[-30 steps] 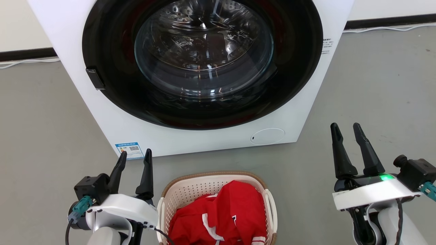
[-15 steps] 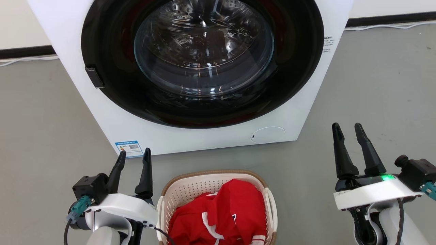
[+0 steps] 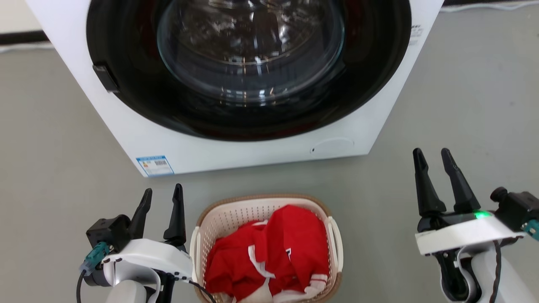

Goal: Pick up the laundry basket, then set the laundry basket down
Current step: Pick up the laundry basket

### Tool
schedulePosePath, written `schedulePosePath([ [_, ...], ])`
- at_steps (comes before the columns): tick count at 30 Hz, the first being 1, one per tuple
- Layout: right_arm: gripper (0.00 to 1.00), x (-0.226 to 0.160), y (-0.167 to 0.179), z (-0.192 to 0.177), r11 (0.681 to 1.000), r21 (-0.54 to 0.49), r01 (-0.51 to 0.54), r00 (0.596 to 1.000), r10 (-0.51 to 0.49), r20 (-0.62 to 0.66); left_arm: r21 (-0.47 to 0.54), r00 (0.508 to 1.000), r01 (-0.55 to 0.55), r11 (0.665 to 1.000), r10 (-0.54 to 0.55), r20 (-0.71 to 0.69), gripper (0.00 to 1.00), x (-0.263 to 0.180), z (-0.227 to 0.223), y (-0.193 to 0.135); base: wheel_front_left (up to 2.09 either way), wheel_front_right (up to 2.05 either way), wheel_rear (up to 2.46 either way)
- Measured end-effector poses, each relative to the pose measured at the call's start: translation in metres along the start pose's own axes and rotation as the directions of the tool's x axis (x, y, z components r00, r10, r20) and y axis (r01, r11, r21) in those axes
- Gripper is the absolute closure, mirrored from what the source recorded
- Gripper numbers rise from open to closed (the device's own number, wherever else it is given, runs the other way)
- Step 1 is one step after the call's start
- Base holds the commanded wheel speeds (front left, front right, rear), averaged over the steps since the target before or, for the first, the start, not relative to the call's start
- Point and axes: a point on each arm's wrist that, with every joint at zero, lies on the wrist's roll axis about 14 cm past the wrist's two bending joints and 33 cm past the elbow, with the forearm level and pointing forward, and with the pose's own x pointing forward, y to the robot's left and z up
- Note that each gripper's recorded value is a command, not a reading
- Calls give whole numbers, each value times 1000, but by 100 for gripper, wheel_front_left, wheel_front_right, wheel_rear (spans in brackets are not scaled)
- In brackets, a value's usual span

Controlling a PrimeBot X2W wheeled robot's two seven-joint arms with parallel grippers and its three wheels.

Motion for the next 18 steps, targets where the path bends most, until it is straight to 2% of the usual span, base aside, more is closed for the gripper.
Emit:
schedulePosePath([
  [7, 0, 22, -15, -29, 1000, -13, 15, 997, -16, -79, 18, 995, -27, 999, 29, -99, 0, 14, -35, 12, 0, 0, 0],
  [18, 0, 45, -31, -100, 1000, -1, 26, 965, -26, -260, 63, 959, -53, 997, 69, -276, 0, 35, -98, 37, 0, 0, 0],
])
